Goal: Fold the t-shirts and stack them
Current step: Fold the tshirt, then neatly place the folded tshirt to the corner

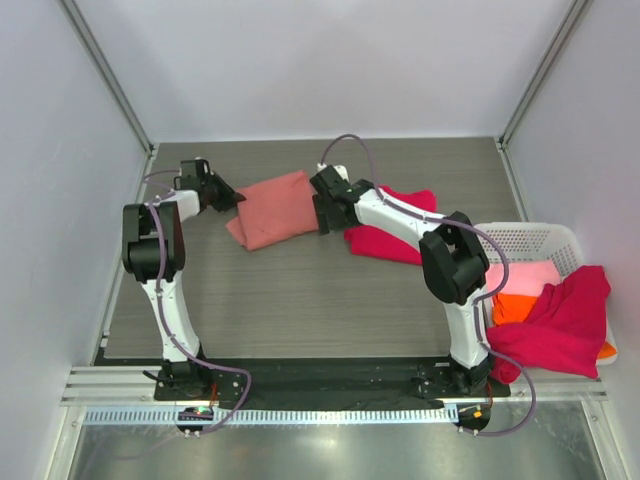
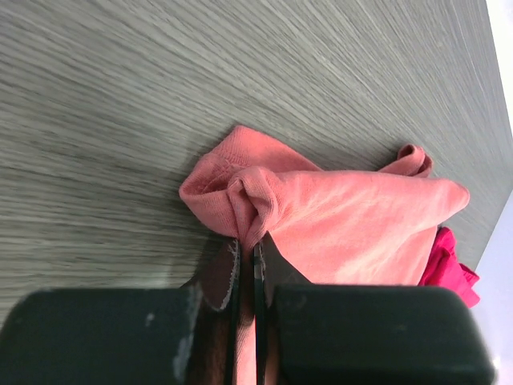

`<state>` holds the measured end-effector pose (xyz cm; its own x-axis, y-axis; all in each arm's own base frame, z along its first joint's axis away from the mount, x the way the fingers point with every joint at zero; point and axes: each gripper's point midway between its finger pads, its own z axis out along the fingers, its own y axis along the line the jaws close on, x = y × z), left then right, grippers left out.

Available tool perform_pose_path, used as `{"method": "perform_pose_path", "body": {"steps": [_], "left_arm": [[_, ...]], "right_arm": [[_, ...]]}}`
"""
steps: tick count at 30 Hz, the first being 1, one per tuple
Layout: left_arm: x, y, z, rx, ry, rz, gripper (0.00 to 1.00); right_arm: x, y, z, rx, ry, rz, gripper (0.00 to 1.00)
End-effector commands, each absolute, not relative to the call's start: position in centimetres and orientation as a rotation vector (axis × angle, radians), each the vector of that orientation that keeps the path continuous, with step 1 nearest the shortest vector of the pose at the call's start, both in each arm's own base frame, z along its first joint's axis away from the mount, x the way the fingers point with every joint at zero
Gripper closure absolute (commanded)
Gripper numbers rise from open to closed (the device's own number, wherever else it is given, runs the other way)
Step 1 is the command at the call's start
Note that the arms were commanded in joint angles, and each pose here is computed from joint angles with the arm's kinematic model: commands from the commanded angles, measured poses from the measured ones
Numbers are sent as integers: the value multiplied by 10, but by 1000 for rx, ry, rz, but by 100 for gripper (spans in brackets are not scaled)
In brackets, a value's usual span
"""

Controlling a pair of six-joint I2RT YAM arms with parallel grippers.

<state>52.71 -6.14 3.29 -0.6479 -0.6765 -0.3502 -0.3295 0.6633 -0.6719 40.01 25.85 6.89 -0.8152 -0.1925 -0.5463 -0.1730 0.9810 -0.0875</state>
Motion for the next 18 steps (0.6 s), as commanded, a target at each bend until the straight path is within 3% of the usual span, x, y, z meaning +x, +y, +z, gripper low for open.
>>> {"method": "perform_pose_path", "body": {"steps": [1, 3, 7, 18], "left_arm": [[536, -64, 60, -701, 2256, -790, 100], [537, -66, 57, -704, 2263, -801, 100], [540, -68, 51, -709, 2269, -817, 100], [551, -69, 49, -715, 2260, -838, 100]], "right_arm": [[430, 261, 134, -128, 2449, 171, 26], [440, 274, 151, -157, 2414, 265, 20], [470, 301, 154, -206, 2349, 484, 18], [531, 331, 126, -214, 2288, 800, 23]]}}
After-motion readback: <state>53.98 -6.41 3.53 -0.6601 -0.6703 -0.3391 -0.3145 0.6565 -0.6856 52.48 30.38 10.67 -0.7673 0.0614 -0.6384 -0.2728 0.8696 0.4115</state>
